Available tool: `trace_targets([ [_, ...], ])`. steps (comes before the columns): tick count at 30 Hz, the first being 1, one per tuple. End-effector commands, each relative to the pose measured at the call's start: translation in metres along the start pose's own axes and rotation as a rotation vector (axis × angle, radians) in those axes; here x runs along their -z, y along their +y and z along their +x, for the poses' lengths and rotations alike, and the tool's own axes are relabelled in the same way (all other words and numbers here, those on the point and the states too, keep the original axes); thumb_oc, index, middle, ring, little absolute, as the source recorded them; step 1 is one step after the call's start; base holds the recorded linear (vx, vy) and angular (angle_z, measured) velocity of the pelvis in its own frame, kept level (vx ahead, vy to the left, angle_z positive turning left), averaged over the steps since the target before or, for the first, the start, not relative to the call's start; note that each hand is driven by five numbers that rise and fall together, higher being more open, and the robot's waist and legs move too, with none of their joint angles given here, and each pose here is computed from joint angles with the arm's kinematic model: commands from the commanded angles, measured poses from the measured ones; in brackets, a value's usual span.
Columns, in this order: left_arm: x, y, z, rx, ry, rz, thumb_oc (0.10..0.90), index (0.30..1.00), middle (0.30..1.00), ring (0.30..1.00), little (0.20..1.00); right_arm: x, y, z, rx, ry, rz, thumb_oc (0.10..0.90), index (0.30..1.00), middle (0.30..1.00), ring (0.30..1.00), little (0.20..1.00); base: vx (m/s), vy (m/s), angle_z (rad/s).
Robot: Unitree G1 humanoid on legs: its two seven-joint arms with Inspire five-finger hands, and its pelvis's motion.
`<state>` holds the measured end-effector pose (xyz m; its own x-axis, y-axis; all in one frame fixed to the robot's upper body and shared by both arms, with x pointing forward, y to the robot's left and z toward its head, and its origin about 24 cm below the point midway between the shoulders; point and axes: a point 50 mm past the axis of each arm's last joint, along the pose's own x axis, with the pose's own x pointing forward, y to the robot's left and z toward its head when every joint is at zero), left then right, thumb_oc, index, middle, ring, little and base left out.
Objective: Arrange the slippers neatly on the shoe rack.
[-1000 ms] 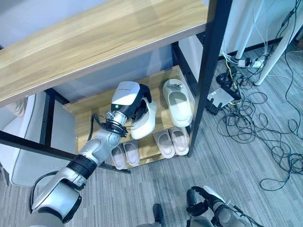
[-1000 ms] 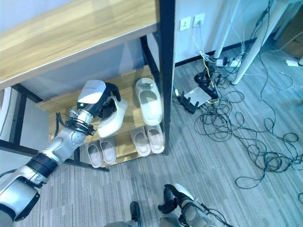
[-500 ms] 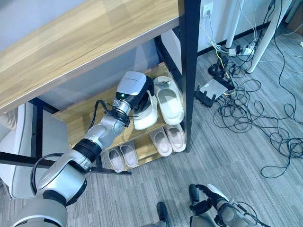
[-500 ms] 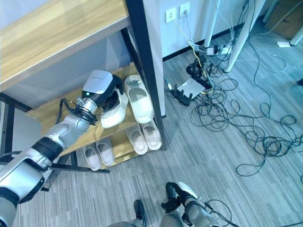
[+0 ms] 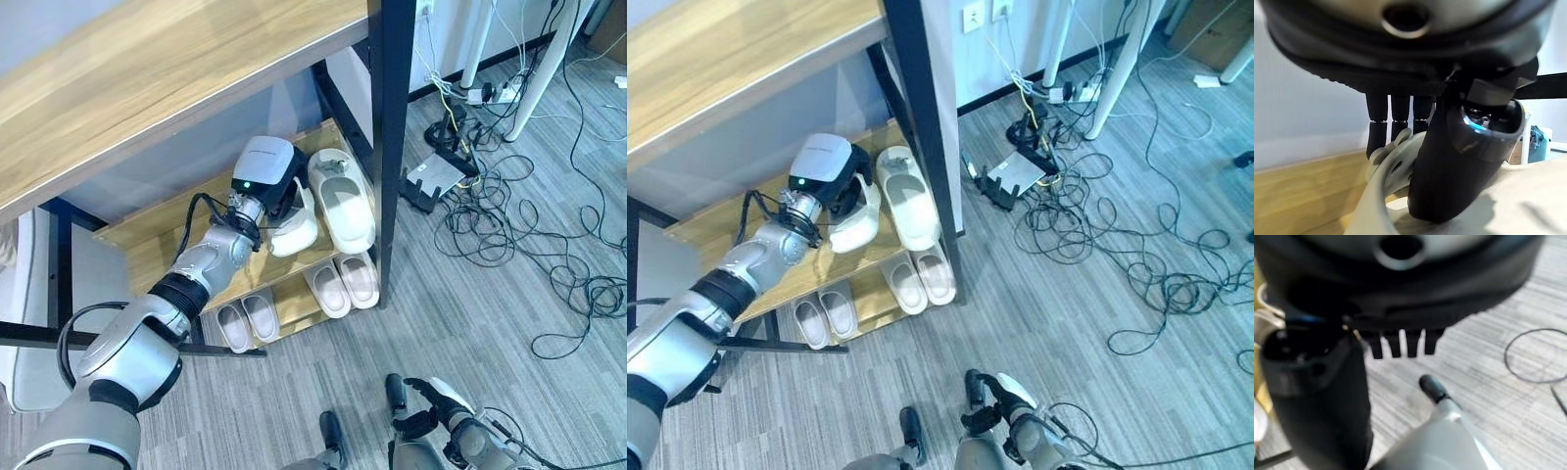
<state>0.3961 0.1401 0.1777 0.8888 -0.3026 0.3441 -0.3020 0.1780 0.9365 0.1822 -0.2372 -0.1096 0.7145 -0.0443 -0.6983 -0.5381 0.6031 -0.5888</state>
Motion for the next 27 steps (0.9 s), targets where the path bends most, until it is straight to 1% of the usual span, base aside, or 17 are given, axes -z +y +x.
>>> trace_targets([
  [1,0.009,0.078,0.033,-0.287,0.044,0.040,0.800,0.900,0.900,0.900,0.900,-0.002,0.003,-0.002,0.004,-0.047,0.002,0.800,0.900,0.900,0.900,0.900,0.00,0.000,0.00],
  [9,0.009,0.073,0.029,-0.277,0.034,0.034,0.800,0.900,0.900,0.900,0.900,-0.001,0.007,-0.004,-0.003,-0.052,0.007,0.800,0.900,0.900,0.900,0.900,0.00,0.000,0.00],
  [17,-0.002,0.060,0.025,-0.264,0.012,-0.056,0.800,0.900,0.900,0.900,0.900,0.001,0.009,-0.005,-0.010,-0.043,0.007,0.800,0.900,0.900,0.900,0.900,0.00,-0.002,0.01],
  [27,-0.017,0.043,0.017,-0.227,-0.045,-0.085,0.800,0.900,0.900,0.900,0.900,-0.002,0.010,-0.003,-0.010,-0.041,0.011,0.800,0.900,0.900,0.900,0.900,-0.02,-0.004,0.04],
])
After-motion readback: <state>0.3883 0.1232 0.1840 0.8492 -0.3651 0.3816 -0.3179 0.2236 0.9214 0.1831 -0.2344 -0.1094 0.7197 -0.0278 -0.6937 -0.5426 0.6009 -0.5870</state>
